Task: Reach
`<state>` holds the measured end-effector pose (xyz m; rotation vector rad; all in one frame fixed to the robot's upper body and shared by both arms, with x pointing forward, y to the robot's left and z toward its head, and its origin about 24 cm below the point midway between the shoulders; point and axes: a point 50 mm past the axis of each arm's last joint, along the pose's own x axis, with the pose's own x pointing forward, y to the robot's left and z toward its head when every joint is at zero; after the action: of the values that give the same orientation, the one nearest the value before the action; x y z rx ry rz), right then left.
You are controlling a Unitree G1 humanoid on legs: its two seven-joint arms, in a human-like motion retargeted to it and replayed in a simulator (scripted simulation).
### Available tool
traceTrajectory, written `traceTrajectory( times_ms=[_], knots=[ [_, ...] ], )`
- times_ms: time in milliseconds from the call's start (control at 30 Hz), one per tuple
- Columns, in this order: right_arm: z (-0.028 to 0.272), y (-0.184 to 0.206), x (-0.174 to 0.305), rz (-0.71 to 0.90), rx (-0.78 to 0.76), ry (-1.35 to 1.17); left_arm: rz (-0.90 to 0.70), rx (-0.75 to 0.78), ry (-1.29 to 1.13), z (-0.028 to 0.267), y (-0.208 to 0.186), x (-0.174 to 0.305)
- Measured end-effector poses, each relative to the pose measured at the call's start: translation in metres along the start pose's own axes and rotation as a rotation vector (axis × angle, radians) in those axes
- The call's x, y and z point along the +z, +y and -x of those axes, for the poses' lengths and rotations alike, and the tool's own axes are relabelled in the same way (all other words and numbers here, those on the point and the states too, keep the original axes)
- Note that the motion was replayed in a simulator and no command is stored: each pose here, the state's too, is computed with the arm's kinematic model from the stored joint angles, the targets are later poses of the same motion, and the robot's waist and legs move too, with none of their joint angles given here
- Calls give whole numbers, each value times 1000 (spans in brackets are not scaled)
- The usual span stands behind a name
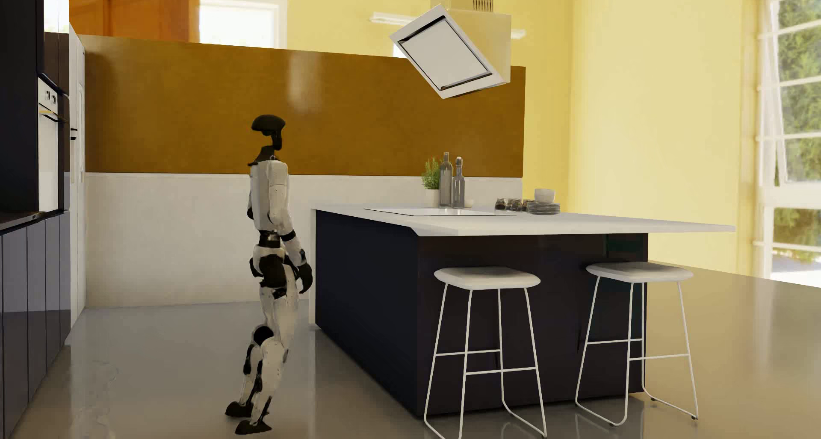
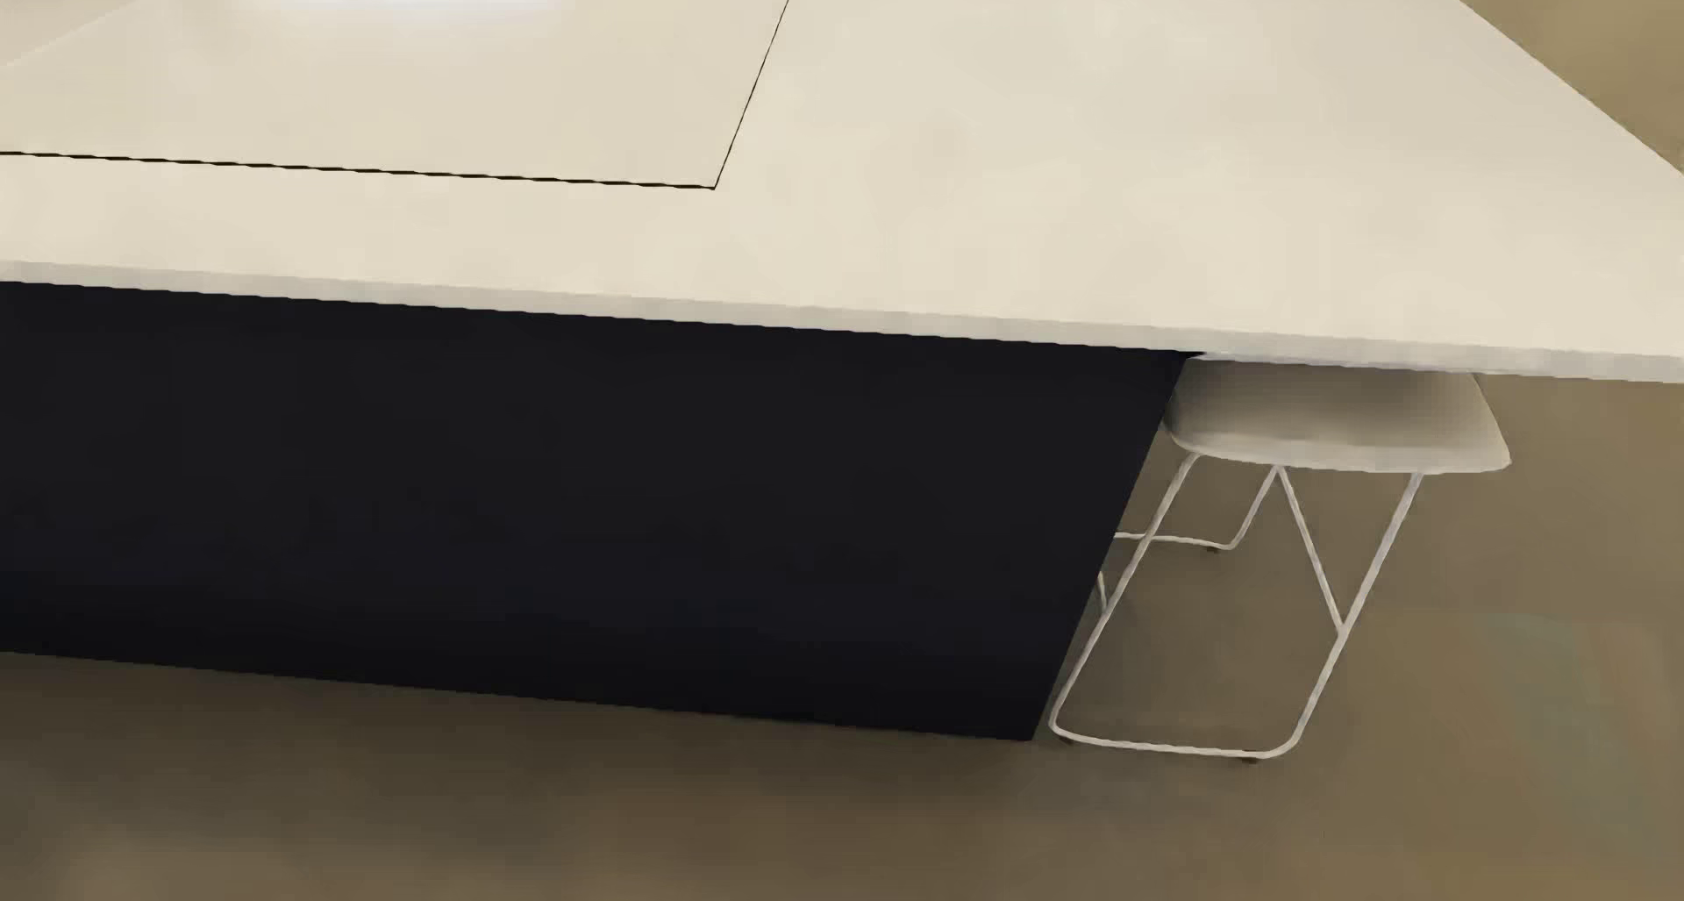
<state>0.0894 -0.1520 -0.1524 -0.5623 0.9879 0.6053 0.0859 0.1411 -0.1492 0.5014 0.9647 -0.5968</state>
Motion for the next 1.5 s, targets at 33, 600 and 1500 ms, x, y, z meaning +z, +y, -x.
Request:
traceTrajectory(
  times_ms=[33, 600, 1500],
  knots=[
    [-1, -1, 1, 14, 1, 1, -1, 4, 8, 0, 1, -1],
    [217, -321, 352, 260, -1005, -714, -215, 90, 46, 2, 63, -1],
    [266, -322, 386, 448, -1144, -669, -249, 105, 135, 10, 75, -23]
  ],
)
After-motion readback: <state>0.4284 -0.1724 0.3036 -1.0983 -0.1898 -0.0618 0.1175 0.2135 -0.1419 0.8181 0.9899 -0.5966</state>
